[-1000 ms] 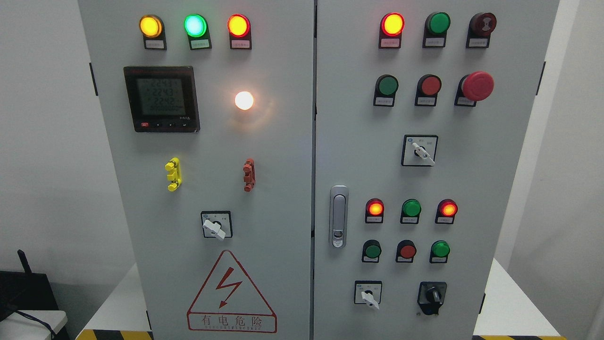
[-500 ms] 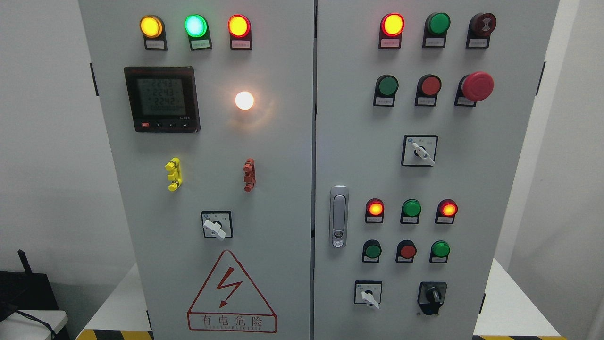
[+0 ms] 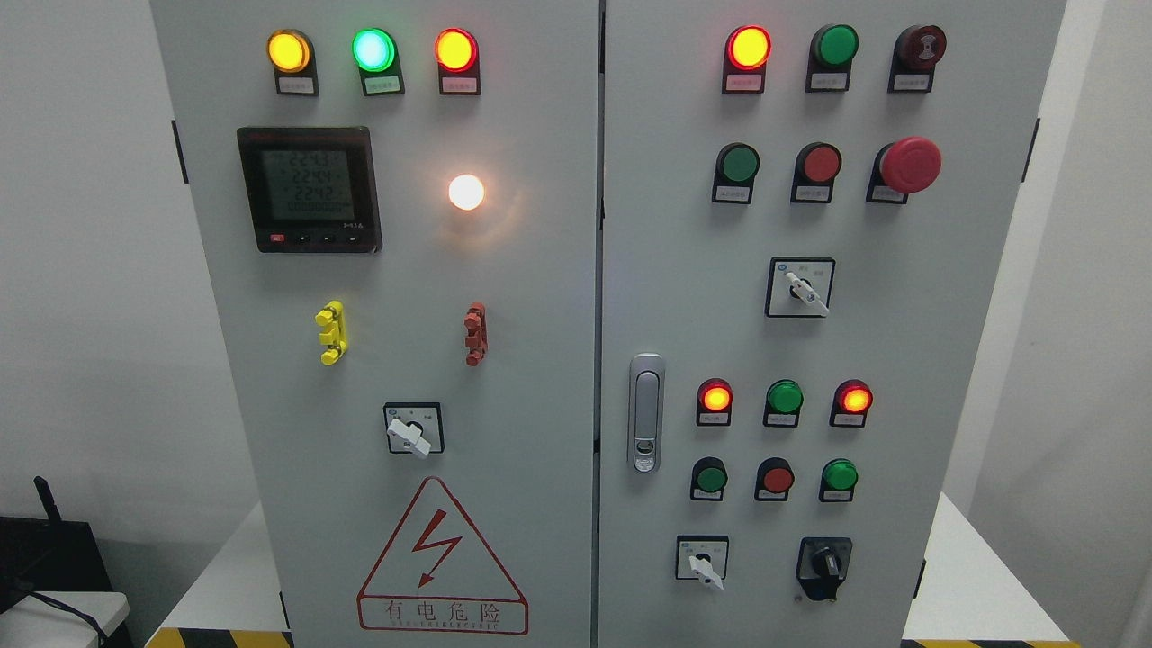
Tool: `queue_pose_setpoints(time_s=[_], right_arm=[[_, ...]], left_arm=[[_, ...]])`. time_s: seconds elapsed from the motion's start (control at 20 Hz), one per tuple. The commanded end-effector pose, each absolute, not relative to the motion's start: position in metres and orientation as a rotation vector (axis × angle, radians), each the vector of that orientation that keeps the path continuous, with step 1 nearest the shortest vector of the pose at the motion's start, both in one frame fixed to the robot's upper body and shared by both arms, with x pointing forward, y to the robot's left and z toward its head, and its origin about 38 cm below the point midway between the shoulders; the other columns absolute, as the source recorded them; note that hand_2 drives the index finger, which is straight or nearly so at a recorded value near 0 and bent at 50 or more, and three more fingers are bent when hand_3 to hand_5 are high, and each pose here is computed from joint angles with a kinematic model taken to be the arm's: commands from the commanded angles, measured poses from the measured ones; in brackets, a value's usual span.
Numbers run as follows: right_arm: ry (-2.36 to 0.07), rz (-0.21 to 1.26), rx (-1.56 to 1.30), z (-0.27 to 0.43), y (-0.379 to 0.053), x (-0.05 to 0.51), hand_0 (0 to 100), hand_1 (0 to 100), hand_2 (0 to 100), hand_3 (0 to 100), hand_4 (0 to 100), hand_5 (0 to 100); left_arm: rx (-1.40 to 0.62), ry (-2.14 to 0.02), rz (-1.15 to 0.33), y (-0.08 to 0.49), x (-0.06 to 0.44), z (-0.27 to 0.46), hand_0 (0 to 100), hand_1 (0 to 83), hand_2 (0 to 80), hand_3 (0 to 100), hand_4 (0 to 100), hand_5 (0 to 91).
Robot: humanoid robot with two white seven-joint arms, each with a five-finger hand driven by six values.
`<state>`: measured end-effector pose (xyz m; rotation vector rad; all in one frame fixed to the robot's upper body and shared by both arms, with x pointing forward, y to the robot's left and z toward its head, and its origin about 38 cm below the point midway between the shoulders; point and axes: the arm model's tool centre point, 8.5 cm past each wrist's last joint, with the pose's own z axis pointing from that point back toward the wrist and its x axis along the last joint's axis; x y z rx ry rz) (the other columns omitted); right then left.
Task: Turn on light switch 1
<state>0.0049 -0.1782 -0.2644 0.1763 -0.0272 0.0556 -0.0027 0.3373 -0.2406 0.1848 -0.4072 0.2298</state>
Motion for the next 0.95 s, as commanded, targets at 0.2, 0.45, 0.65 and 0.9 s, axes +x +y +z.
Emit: queue_pose_setpoints(time_s=[0.2,0.45,0.65,0.9], right_arm=[[-0.028,0.037,0.179,-0.264,-0.178,0.005,12,39,0,0,0,0],[-0.028,0.037,0.177,-0.264,-0.178,0.005,12,39,0,0,0,0],[-0.029,0.037,0.179,-0.264,-0.178,0.005,12,39,0,0,0,0],[-0.028,0.039,0.177,-0.264,-0.178,0.005,12,39,0,0,0,0]], left_arm=[[0.089,-0.124,-0.031,0.285,-0.039,-0.259,29,0.2,0.0,0,0,0.6],[0.103,-0.122,-0.026,0.287,-0.032,-0.259,30,0.0,0.0,0,1,1.0],[0.104,-0.118,-0.019,0.287,-0.032,-0.259,31,0.0,0.0,0,2,1.5],[0.104,-0.114,-0.015,0.286,-0.033,-0.259,32,0.0,0.0,0,3,1.7]])
